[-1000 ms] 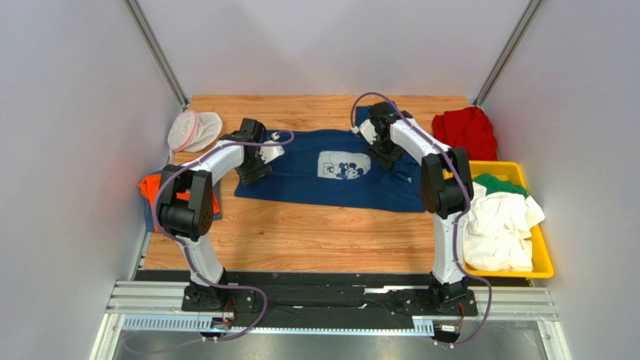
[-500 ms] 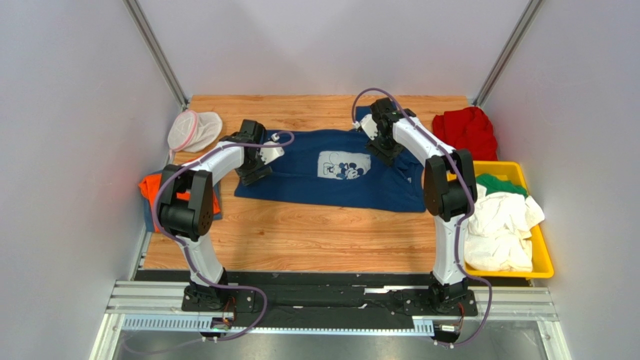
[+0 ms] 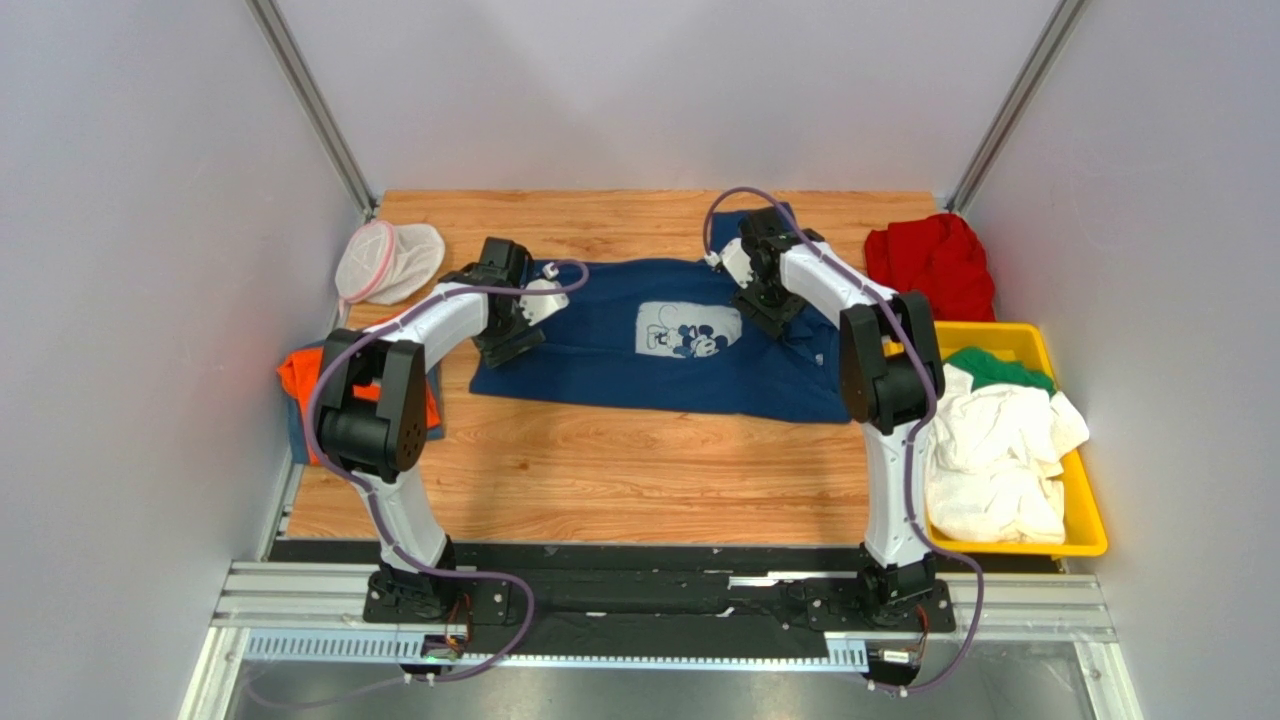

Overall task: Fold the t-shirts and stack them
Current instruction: Fold the tshirt

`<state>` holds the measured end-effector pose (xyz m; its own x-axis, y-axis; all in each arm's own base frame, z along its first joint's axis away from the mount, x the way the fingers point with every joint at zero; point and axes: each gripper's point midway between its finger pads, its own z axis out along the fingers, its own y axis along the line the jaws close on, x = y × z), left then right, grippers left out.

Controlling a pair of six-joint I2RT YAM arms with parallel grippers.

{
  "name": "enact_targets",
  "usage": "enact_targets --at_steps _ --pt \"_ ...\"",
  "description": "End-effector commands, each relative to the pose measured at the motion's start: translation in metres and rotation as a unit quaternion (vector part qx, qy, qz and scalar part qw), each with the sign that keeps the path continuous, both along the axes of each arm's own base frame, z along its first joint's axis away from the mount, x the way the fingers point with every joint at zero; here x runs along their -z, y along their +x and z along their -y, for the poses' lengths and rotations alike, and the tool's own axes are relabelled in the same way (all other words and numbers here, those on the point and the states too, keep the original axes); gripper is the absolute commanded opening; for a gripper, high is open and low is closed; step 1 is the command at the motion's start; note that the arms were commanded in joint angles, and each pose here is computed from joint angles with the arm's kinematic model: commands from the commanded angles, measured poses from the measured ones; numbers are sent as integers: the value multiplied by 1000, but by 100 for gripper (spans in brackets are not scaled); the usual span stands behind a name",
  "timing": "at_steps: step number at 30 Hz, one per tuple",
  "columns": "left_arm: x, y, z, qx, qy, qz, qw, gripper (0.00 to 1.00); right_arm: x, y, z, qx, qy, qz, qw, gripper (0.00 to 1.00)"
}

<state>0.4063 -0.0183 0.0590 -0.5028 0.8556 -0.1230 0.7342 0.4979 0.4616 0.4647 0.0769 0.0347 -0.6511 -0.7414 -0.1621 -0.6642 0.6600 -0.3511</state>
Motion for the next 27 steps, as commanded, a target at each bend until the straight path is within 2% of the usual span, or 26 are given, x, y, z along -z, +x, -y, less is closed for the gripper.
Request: enact_targets --at_steps 1,11,18,27 --pt "-6 13 7 -1 -13 29 999 84 -10 8 4 1 6 28 1000 62" --pt "-9 40 6 -10 -2 72 997 84 -51 -12 8 4 15 49 999 62" --pt "1 53 3 -19 14 79 997 84 -72 -27 13 6 18 61 998 62" --pt "-12 67 -5 -60 23 138 988 84 -102 -34 14 19 36 98 994 62"
